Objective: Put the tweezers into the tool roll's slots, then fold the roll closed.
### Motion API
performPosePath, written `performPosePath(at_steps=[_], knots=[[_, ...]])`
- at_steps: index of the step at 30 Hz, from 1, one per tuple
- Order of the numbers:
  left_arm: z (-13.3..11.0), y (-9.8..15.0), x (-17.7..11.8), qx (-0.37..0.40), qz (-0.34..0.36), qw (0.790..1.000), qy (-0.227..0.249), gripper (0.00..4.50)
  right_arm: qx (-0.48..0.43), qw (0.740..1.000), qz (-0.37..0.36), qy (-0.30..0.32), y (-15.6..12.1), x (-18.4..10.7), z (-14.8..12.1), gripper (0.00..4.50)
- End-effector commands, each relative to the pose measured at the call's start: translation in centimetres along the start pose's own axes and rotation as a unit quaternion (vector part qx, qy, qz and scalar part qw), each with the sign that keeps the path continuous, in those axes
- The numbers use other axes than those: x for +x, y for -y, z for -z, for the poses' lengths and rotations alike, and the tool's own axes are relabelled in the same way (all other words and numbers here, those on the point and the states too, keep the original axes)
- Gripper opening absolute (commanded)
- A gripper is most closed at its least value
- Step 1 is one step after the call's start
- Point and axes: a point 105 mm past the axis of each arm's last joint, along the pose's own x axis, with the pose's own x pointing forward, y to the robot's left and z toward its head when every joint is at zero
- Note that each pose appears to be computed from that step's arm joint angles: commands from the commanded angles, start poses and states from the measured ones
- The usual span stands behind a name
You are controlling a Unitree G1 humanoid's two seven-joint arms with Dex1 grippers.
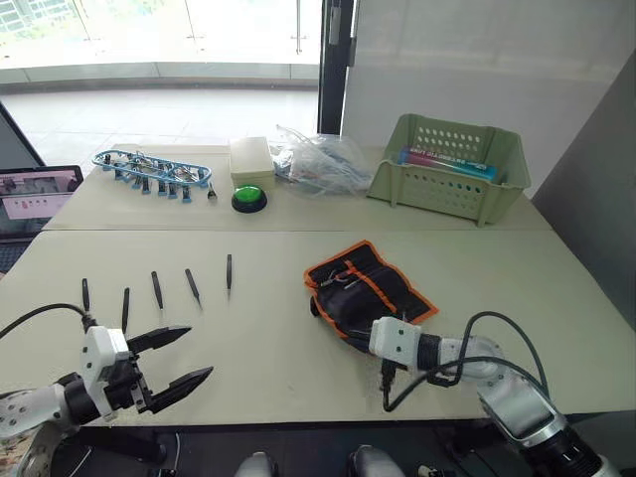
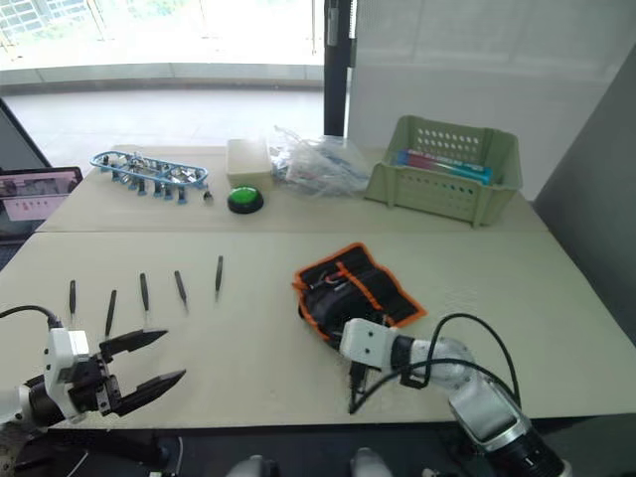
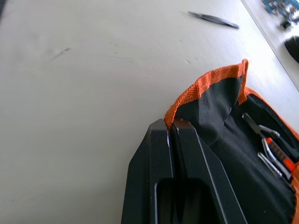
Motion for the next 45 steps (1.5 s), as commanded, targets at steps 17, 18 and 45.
performPosePath(at_steps=[17,18,45], knots=[[-2.2,-3.2,13.1,0.233,0.323,0.917,-0.032,4.50,-0.113,0.992,-0.058,0.010,-1.5,-1.4,-1.1,0.03],[-2.4,-3.4,13.7,0.238,0.327,0.914,-0.033,4.50,-0.111,0.992,-0.056,0.009,-1.6,-1.4,-1.2,0.03],[-1.4,-3.4,14.8,0.261,0.358,0.895,-0.049,0.02,-0.127,0.991,-0.031,-0.027,-1.6,-1.5,-0.8,0.00]])
